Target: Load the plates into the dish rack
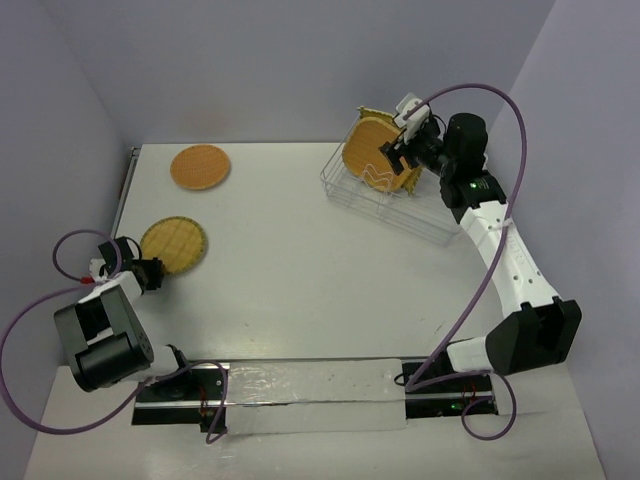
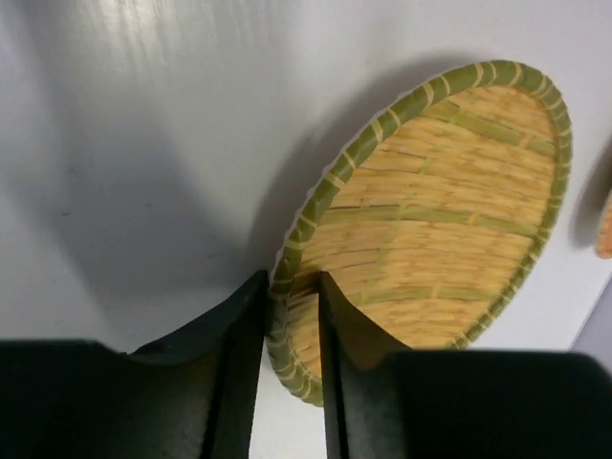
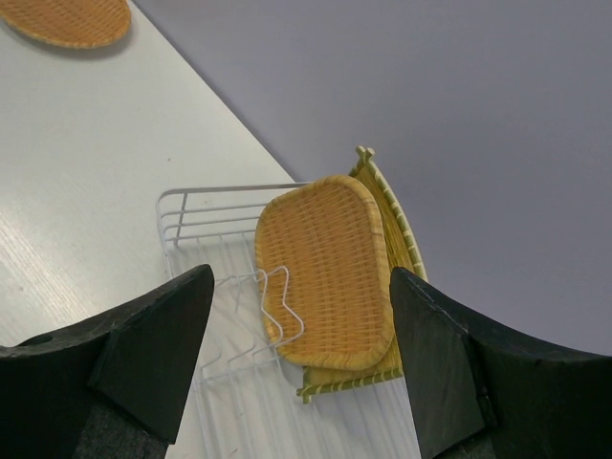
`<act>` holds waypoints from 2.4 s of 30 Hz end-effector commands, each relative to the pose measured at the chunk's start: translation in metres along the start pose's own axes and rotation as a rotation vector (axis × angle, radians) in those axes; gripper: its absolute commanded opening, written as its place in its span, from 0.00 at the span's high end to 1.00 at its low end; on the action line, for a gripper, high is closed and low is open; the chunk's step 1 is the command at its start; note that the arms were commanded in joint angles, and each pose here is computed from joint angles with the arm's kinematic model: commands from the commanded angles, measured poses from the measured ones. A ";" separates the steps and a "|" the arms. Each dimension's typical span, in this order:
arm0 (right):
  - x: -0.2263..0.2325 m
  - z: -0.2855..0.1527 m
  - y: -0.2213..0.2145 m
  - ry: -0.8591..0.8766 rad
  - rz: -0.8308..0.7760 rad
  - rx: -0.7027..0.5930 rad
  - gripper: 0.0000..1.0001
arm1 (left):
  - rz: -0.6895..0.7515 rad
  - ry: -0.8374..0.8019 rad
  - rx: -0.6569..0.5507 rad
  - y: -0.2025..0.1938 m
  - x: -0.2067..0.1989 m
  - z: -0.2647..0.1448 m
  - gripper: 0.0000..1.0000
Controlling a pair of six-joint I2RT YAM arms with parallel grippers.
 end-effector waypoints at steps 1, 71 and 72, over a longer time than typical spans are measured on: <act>0.001 -0.016 0.018 -0.030 -0.016 -0.056 0.19 | 0.062 0.152 0.098 -0.019 0.037 0.005 0.99; 0.013 -0.011 0.043 -0.200 0.163 0.014 1.00 | 0.863 -0.879 -0.066 -0.100 -0.189 -0.233 0.01; 0.001 -0.010 0.042 -0.260 0.118 0.041 1.00 | 0.843 -0.845 -0.084 -0.091 -0.195 -0.224 0.01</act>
Point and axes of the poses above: each gripper's point midway between its finger pads, its own z axis out along the fingers, its own x axis along the line the jaws close on, y = z × x, the point moved 6 cm from there along -z, back along the fingers
